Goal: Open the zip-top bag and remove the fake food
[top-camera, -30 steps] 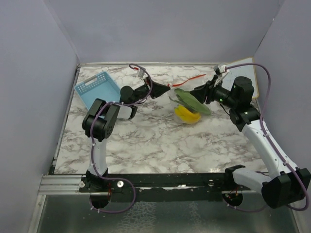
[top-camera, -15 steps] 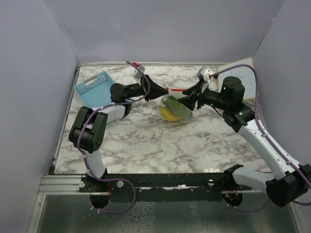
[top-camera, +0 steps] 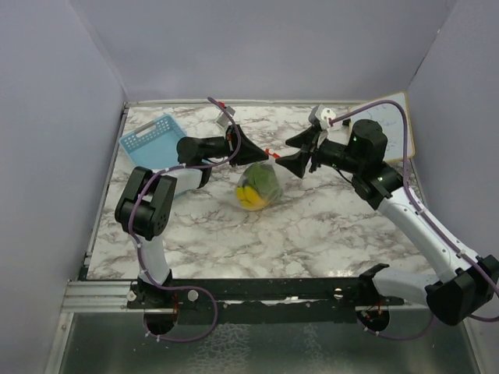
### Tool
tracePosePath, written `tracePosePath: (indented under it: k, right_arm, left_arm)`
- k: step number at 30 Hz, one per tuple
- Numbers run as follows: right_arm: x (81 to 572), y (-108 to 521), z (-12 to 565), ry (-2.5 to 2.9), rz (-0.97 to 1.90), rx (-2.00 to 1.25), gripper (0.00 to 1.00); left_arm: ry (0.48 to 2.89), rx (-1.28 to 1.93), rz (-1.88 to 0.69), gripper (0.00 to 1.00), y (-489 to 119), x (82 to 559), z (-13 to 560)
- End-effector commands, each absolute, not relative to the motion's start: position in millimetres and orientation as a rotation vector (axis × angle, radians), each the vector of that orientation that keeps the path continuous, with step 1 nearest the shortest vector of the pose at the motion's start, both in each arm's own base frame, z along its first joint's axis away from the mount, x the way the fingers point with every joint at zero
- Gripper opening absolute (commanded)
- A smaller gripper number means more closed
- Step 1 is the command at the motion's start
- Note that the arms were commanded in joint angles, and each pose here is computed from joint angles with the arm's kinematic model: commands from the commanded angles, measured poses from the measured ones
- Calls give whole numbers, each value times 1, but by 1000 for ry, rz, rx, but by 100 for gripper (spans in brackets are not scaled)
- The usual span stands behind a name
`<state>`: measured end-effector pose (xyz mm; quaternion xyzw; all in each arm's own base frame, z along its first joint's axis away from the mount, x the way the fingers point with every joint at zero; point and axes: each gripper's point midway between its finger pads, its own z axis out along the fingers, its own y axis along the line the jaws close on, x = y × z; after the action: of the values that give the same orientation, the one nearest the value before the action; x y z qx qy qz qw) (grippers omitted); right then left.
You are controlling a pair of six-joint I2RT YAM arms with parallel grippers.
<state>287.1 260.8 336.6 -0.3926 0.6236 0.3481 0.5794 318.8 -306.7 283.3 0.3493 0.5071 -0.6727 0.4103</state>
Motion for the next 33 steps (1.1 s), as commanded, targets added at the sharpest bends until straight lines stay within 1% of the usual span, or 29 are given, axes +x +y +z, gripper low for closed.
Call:
tracePosePath:
  k: [1,8,14,17,19,23,27,30,33]
  right_arm:
    - [304,271,337,1420,791,-949,63]
    - [309,293,334,1374,898,-1028,62]
    - [307,297,334,1369,935,-1044,61]
    - [304,299,333,1371,970,-1069,70]
    - [302,298,335,1365,997,-1080,71]
    - [295,293,348,1322,1014,-1064,71]
    - [288,288,368,1281,1006,-1040,70]
    - [282,280,387,1251,967,-991,70]
    - [274,264,409,1220,886,-940,70]
  left_arm:
    - [1076,1009,-1602,0,-300,293,296]
    - [1074,1055,-1604,0,-298,284,300]
    - [1070,1084,-1597,0,-295,275,301]
    - [1060,1120,-1588,0,-293,269,305]
    - [1062,1170,-1588,0,-291,262,307]
    - [1035,1280,-1557,0,-287,253,328]
    - [1017,1338,-1523,0,-291,274,358]
    - [995,1390,-1537,0,-303,287,381]
    - [976,1509,-1556,0,-327,275,386]
